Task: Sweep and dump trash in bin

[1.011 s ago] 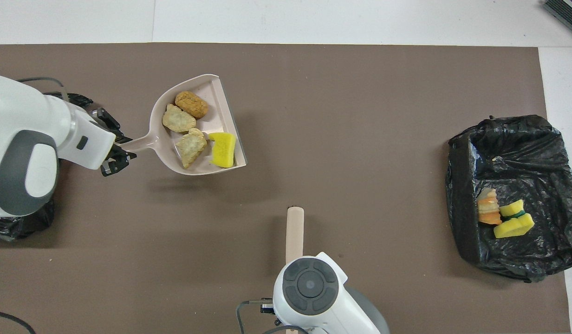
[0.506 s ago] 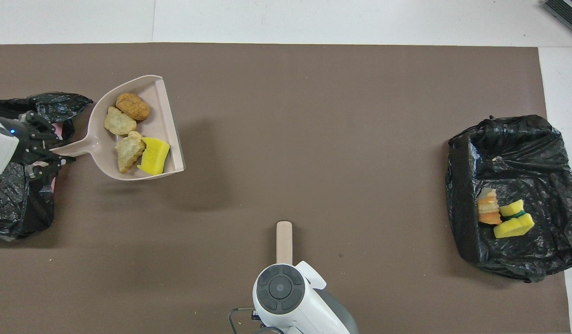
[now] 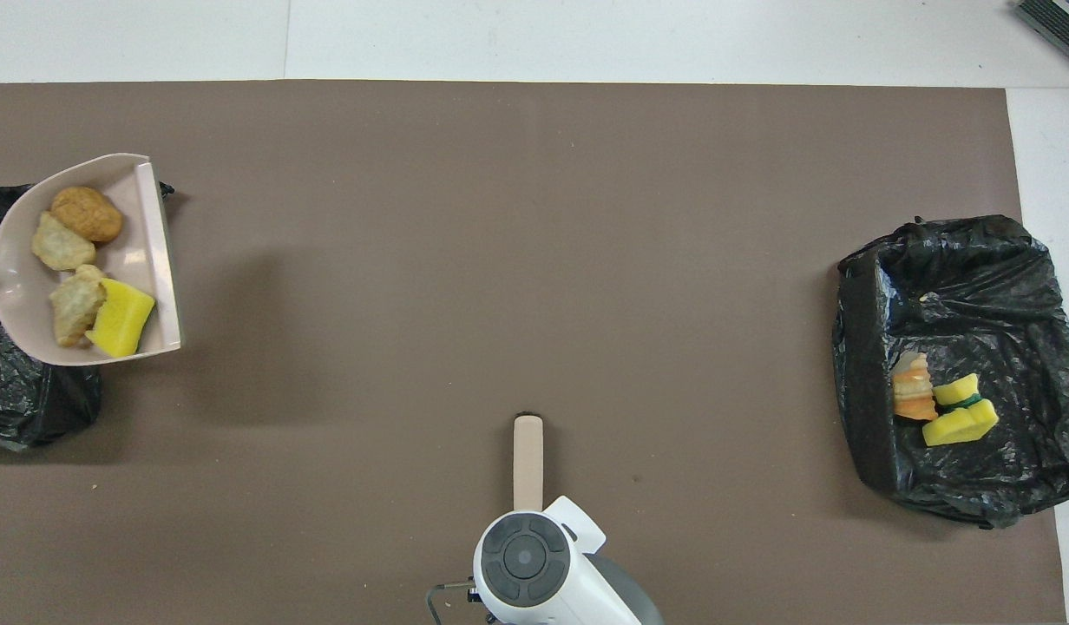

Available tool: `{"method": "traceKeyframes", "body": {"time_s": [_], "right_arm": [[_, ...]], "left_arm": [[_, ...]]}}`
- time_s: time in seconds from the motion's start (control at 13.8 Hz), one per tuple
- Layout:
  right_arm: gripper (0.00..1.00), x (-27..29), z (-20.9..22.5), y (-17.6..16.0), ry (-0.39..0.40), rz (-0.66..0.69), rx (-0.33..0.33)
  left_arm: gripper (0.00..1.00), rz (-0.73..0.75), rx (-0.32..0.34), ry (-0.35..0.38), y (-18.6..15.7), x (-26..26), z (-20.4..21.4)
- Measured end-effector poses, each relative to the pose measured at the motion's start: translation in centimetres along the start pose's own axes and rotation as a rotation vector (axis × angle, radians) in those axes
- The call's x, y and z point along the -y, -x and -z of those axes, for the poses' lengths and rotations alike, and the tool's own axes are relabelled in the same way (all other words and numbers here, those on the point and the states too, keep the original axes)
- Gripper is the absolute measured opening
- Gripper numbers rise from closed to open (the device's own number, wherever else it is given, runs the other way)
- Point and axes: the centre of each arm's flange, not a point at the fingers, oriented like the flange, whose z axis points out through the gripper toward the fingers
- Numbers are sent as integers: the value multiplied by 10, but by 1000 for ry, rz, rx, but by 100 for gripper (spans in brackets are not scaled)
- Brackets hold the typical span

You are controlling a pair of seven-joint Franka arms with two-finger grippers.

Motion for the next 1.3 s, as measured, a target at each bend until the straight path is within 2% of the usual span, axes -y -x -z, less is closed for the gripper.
{"method": "traceKeyframes", "body": {"time_s": [0.22,0.36,0.51,0.65,0.94,1.3], "right_arm": [[78,1,10,-5,15,29,-60],[97,2,30,-13,-4,30,-101],[100,-10,62,-36,-23,6,-165],[100,-37,101,-70,-56,-52,-231],[100,-101,168,-126,-29,-131,-385],[100,-171,223,-163,-18,-140,-461]], "left_arm": [[32,-36,103,-12,51,5,19],[32,-82,196,-21,66,13,26],[32,-120,290,-73,71,24,33],[32,-139,344,-100,75,29,36],[32,-231,552,-44,81,31,44],[32,-327,756,-12,80,35,62]]}}
